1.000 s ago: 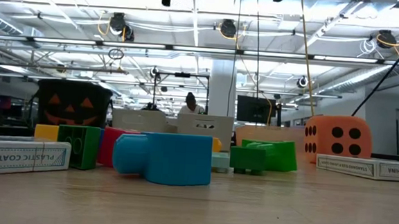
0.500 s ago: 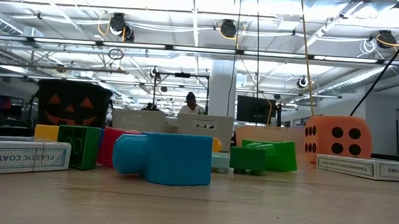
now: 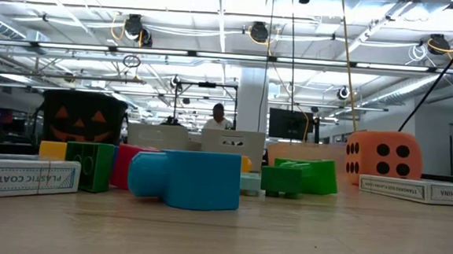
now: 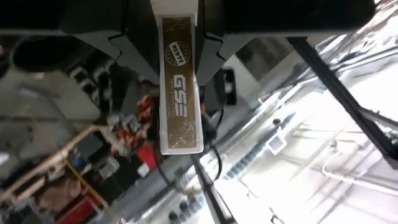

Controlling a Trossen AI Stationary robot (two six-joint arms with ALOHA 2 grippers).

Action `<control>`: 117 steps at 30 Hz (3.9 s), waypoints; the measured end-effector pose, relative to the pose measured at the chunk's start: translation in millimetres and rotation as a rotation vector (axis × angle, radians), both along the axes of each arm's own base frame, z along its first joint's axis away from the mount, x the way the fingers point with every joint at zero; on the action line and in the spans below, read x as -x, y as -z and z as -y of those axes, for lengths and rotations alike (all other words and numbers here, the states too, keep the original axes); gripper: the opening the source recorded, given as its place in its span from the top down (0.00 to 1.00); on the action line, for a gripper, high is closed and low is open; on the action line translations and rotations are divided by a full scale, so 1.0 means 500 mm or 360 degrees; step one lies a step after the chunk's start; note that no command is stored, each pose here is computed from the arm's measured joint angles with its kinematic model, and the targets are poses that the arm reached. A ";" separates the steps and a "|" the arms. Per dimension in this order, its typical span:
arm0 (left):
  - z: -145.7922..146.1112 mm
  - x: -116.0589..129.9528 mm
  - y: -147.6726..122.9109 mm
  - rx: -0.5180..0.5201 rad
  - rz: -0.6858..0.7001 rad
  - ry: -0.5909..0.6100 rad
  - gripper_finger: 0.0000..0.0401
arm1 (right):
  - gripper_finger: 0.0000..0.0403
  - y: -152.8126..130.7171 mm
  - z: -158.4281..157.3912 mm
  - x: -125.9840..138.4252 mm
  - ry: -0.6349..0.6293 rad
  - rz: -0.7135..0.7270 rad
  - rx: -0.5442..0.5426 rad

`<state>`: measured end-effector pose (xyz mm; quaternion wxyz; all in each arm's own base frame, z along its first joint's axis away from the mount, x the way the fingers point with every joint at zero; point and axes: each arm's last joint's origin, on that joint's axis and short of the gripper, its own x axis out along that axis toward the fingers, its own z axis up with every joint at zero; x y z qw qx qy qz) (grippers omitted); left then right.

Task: Pick & Place Toys
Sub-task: Put the brown deck of cards into the right gray bin

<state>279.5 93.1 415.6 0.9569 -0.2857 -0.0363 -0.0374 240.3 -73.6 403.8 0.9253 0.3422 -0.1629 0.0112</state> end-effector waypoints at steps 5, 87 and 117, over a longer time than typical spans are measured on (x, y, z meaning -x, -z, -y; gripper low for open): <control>-0.002 -0.005 0.011 0.0011 -0.0062 -0.0034 0.10 | 0.85 0.018 0.000 -0.010 -0.0063 -0.0127 0.0001; -0.034 -0.060 0.009 0.0033 -0.0382 0.0194 0.66 | 0.85 0.042 0.018 -0.010 -0.0103 -0.0323 0.0092; -0.048 -0.050 0.005 0.0031 -0.0374 0.0120 0.66 | 0.85 0.037 0.030 0.000 -0.0057 -0.0309 0.0094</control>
